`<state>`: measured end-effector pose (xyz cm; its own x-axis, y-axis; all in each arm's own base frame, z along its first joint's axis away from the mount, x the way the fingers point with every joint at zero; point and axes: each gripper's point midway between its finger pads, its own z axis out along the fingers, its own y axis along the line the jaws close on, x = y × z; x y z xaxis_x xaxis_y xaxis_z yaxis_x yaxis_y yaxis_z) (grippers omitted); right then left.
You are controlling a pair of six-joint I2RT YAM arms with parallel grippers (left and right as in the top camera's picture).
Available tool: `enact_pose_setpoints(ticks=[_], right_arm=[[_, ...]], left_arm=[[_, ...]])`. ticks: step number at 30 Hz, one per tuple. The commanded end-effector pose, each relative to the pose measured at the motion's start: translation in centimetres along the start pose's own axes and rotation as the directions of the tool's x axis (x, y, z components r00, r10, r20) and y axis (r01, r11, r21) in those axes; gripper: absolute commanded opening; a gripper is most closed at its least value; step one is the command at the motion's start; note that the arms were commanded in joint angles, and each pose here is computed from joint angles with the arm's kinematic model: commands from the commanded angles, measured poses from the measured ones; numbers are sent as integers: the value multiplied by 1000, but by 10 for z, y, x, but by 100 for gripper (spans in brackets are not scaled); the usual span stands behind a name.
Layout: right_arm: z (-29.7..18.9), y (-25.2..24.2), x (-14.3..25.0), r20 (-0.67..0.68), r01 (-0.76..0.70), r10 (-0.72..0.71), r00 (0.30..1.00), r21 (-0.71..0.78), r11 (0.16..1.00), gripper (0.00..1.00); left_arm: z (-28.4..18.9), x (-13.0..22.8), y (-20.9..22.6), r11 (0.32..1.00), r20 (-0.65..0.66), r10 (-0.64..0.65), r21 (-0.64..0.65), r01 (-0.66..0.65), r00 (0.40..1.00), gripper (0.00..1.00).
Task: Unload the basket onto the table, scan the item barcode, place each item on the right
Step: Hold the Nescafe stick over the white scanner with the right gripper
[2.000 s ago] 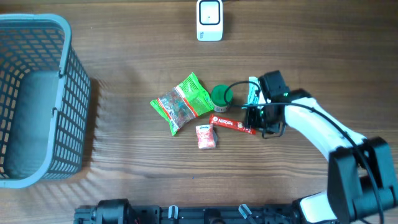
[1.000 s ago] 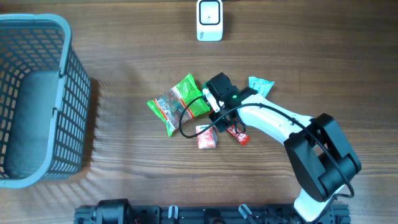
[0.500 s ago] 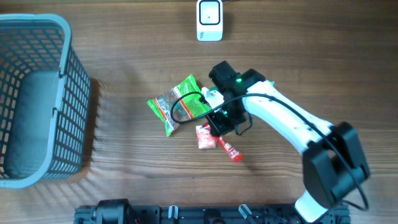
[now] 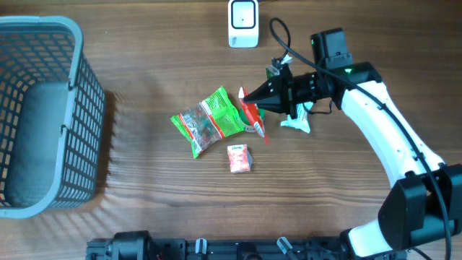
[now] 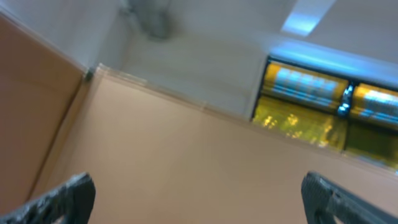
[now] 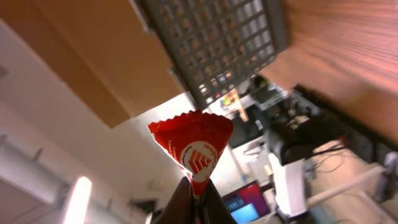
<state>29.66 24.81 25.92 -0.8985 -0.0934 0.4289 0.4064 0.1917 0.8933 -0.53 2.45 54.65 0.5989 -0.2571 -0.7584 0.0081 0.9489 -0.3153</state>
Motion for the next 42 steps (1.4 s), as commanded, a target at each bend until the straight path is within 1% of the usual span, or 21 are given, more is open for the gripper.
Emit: enact_pose_setpoints(ticks=[1, 2, 3, 4, 5, 6, 7, 9, 10, 11, 13, 14, 17, 19, 21, 23, 26, 30, 33, 39, 42], right_arm=[[-12, 25, 19, -109, -41, 30, 994, -101, 994, 4], [-16, 27, 12, -80, 14, -23, 997, -105, 994, 4], [-19, 32, 3, -31, 127, -131, 991, -101, 987, 4], [-22, 41, -7, 24, 335, -334, 942, -94, 938, 4], [-26, 60, -14, 75, 564, -559, 826, -85, 821, 4], [-28, 72, -17, 108, 668, -660, 744, -72, 741, 5], [-32, 92, -25, 181, 768, -752, 634, -34, 640, 5], [-40, 107, -45, 303, 820, -793, 529, 57, 569, 4], [-46, 109, -64, 377, 825, -803, 461, 151, 545, 5], [-52, 105, -82, 428, 795, -792, 435, 231, 561, 5], [-83, 88, -134, 541, 629, -784, 304, 504, 592, 5], [-94, 85, -145, 556, 571, -793, 250, 577, 584, 5], [-130, 92, -173, 555, 356, -832, 9, 776, 521, 5], [-137, 92, -196, 534, 240, -842, -72, 829, 505, 5], [-136, 90, -223, 533, 175, -841, -97, 840, 513, 5], [-131, 94, -255, 543, 156, -835, -89, 836, 527, 5], [-128, 107, -305, 612, 131, -785, -92, 789, 600, 4], [-119, 98, -358, 742, 143, -667, -74, 669, 729, 4], [-109, 81, -376, 805, 151, -590, -61, 592, 792, 5], [-87, 50, -390, 878, 90, -472, -78, 478, 874, 5], [-95, 38, -395, 881, 36, -456, -123, 463, 885, 5]], left_arm=[[-1, 30, 24, 992, -99, 0, -124, -13, 995, 100], [-1, 39, 25, 992, -133, 4, -123, -20, 991, 100], [2, 52, 24, 994, -171, 6, -105, -25, 985, 100], [5, 67, 18, 998, -214, 14, -62, -28, 977, 100], [11, 86, 13, 1000, -260, 16, -19, -22, 966, 100], [17, 105, 13, 999, -296, 33, 5, -33, 954, 100], [25, 131, 9, 997, -338, 69, 60, -51, 939, 100], [33, 170, 3, 991, -393, 73, 133, -22, 917, 100], [36, 191, -1, 984, -420, 74, 177, 1, 905, 100], [37, 207, -2, 979, -440, 73, 203, 20, 895, 100], [37, 237, 5, 981, -491, 69, 191, 30, 868, 100], [35, 245, 8, 982, -509, 69, 184, 31, 858, 100], [24, 265, 18, 990, -588, 64, 142, 25, 806, 100], [18, 274, 22, 992, -622, 61, 127, 24, 781, 100], [16, 276, 23, 992, -633, 60, 122, 23, 772, 100], [17, 276, 27, 994, -628, 59, 106, 9, 776, 100], [14, 280, 51, 997, -643, 55, -2, -73, 764, 100], [12, 282, 55, 996, -650, 58, -14, -89, 757, 100], [12, 282, 55, 996, -650, 58, -14, -88, 757, 100], [12, 282, 55, 996, -651, 58, -14, -89, 757, 100], [10, 285, 56, 996, -663, 57, -18, -91, 746, 100]])
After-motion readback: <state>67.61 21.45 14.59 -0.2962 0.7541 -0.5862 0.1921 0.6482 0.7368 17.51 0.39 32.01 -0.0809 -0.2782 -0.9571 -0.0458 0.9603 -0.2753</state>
